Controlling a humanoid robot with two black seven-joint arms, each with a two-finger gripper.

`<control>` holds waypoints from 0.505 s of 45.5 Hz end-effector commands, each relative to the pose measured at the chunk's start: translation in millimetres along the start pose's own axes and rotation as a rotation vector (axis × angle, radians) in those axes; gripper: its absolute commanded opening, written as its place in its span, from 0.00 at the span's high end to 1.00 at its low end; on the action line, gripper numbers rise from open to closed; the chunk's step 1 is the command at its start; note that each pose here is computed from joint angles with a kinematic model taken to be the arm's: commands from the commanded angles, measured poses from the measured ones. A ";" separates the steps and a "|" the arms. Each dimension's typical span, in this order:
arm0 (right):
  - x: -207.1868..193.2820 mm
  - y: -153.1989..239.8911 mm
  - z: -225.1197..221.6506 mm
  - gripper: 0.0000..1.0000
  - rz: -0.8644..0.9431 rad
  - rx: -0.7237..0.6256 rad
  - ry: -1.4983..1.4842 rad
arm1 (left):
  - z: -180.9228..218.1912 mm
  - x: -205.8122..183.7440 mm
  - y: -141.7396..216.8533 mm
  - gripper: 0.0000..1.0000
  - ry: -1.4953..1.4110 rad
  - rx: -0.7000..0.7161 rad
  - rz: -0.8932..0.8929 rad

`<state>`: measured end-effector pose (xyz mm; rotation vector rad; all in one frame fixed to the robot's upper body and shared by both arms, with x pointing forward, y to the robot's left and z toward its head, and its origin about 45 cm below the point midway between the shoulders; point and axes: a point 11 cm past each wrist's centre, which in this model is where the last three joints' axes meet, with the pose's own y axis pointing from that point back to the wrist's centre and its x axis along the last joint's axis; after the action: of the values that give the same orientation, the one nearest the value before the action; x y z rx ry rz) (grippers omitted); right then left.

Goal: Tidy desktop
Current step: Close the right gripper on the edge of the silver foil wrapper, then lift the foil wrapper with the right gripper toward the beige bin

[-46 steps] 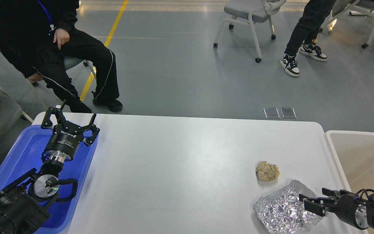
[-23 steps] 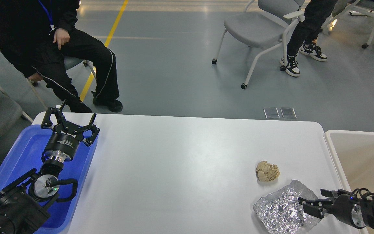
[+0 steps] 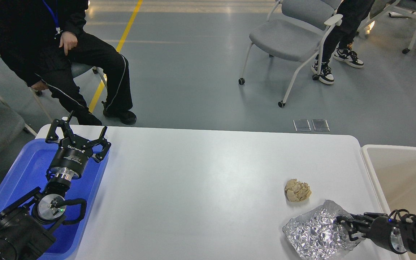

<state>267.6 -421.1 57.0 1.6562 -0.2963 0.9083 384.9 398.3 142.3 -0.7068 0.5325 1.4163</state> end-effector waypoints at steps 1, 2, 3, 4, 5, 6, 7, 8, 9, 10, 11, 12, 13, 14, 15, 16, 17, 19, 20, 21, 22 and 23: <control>2.3 0.9 -3.2 1.00 -0.009 0.022 0.022 | -0.2 0.3 0.3 0.00 0.000 0.001 0.001; 2.3 1.1 -3.7 1.00 -0.009 0.025 0.022 | -0.2 0.3 0.3 0.00 0.000 0.001 0.001; 2.3 1.6 -2.9 1.00 -0.009 0.022 0.022 | 0.1 -0.2 -0.2 0.00 0.000 0.000 -0.001; 2.2 2.1 -2.4 1.00 -0.009 0.022 0.022 | 0.0 -0.6 -0.4 0.00 0.000 0.000 -0.002; 2.2 2.2 -1.9 1.00 -0.009 0.020 0.023 | 0.0 -0.7 -0.4 0.00 0.000 0.000 -0.002; 3.0 2.1 -1.8 1.00 -0.008 0.020 0.023 | -0.5 0.3 0.4 0.00 -0.001 0.002 0.000; 3.4 1.9 -2.2 1.00 -0.007 0.021 0.022 | 0.1 -0.2 -0.2 0.00 0.000 0.000 -0.001; 4.2 1.7 -2.0 1.00 -0.005 0.021 0.022 | -0.3 -0.2 0.2 0.00 0.000 0.001 -0.001; 5.0 2.0 -1.8 1.00 -0.004 0.021 0.022 | -0.1 -0.6 -0.4 0.00 0.000 0.000 -0.002; 5.8 1.8 -1.6 1.00 -0.002 0.020 0.023 | -0.5 0.3 0.4 0.00 -0.001 0.002 0.000; 6.8 1.8 -1.0 1.00 -0.002 0.020 0.027 | -0.2 -0.1 0.2 0.00 0.001 0.000 0.000; 8.0 1.9 -0.6 1.00 0.002 0.019 0.025 | 0.1 -0.2 -0.2 0.00 0.000 0.000 -0.001; 9.5 2.5 0.5 1.00 0.004 0.017 0.027 | -0.2 0.3 0.3 0.00 0.000 0.001 0.001; 11.0 2.7 0.9 1.00 0.006 0.016 0.028 | -0.3 -0.2 0.2 0.00 0.000 0.001 -0.001; 12.8 3.7 2.7 1.00 0.009 0.013 0.030 | -0.2 -0.2 -0.2 0.00 -0.001 0.001 -0.001; 13.5 4.4 3.6 1.00 0.010 0.011 0.030 | 0.1 -0.2 -0.3 0.00 0.000 0.000 -0.001; 15.0 5.8 4.8 1.00 0.012 0.009 0.031 | 0.0 -0.6 -0.4 0.00 0.000 0.000 -0.002; 16.6 9.5 5.9 1.00 0.014 0.011 0.027 | 0.1 -0.2 -0.2 0.00 0.000 0.000 -0.001; 17.1 11.8 5.9 1.00 0.014 0.013 0.023 | -0.5 0.3 0.4 0.00 -0.001 0.002 0.000; 19.1 14.1 7.1 1.00 0.017 0.012 0.022 | 0.1 -0.2 -0.2 0.00 0.000 0.000 -0.001; 21.2 15.9 7.9 1.00 0.020 0.010 0.019 | 0.1 -0.2 -0.3 0.00 0.000 0.000 -0.001; 24.7 17.7 9.1 1.00 0.028 0.009 0.016 | 0.0 -0.6 -0.4 0.00 0.000 0.000 -0.002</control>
<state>272.4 -422.1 68.3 1.6563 -0.2802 0.9360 384.9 398.1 142.3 -0.7065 0.5325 1.4155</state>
